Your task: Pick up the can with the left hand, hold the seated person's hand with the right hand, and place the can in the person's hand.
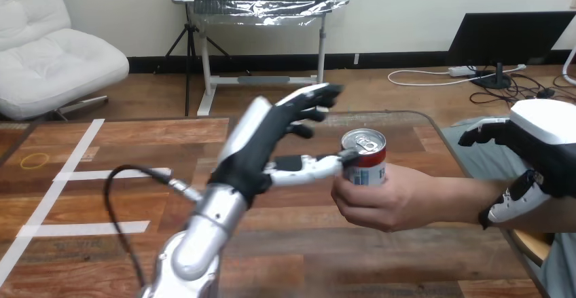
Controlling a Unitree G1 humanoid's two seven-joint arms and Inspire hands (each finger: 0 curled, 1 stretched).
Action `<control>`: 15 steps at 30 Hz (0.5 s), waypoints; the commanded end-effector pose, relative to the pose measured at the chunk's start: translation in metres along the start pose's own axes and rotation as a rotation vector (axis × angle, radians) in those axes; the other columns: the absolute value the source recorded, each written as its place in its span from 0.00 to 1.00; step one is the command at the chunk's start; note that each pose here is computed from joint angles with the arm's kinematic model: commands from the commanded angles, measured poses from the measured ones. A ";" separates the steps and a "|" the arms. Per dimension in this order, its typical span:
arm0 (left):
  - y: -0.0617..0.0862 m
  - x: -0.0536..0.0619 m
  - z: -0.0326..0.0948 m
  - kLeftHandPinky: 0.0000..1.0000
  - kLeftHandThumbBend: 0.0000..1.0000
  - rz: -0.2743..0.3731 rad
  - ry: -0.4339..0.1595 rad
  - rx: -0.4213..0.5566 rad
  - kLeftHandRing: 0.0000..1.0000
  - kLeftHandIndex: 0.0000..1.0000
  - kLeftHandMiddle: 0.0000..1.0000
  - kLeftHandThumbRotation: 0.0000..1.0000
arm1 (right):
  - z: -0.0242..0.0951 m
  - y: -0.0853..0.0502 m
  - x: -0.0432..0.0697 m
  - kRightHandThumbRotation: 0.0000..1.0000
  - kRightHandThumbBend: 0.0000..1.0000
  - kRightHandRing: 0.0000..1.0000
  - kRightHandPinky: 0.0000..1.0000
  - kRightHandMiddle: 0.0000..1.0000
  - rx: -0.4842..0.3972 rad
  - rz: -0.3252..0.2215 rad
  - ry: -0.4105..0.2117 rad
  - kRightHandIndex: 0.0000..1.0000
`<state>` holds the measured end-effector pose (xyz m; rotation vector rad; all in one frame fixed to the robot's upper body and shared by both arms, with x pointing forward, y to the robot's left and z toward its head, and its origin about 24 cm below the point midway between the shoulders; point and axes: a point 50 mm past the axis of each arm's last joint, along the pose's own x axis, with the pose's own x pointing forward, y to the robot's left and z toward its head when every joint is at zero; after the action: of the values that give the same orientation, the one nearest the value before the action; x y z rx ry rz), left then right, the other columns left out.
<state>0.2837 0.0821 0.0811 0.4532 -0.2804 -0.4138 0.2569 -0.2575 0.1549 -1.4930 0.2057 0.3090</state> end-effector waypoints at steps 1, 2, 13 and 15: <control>0.015 -0.001 0.007 0.71 0.67 0.041 -0.048 0.005 0.79 0.82 0.82 0.30 | 0.007 -0.017 -0.011 0.00 0.75 0.83 0.77 0.84 0.002 -0.093 -0.028 0.80; 0.015 -0.002 0.006 0.71 0.67 0.045 -0.049 0.004 0.79 0.82 0.82 0.30 | 0.008 -0.017 -0.012 0.00 0.75 0.83 0.77 0.84 0.003 -0.096 -0.029 0.80; 0.029 -0.020 -0.001 0.72 0.72 0.178 -0.063 -0.080 0.79 0.81 0.82 0.32 | 0.028 -0.026 -0.046 0.00 0.73 0.74 0.63 0.78 0.277 -0.409 -0.222 0.74; 0.029 -0.022 -0.001 0.72 0.72 0.202 -0.072 -0.097 0.79 0.81 0.81 0.32 | 0.031 -0.024 -0.049 0.00 0.71 0.73 0.61 0.76 0.326 -0.457 -0.245 0.73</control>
<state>0.2756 0.1071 0.0705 0.3933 -0.2540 -0.3436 0.2341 -0.2449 0.1647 -1.2832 0.0248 0.2493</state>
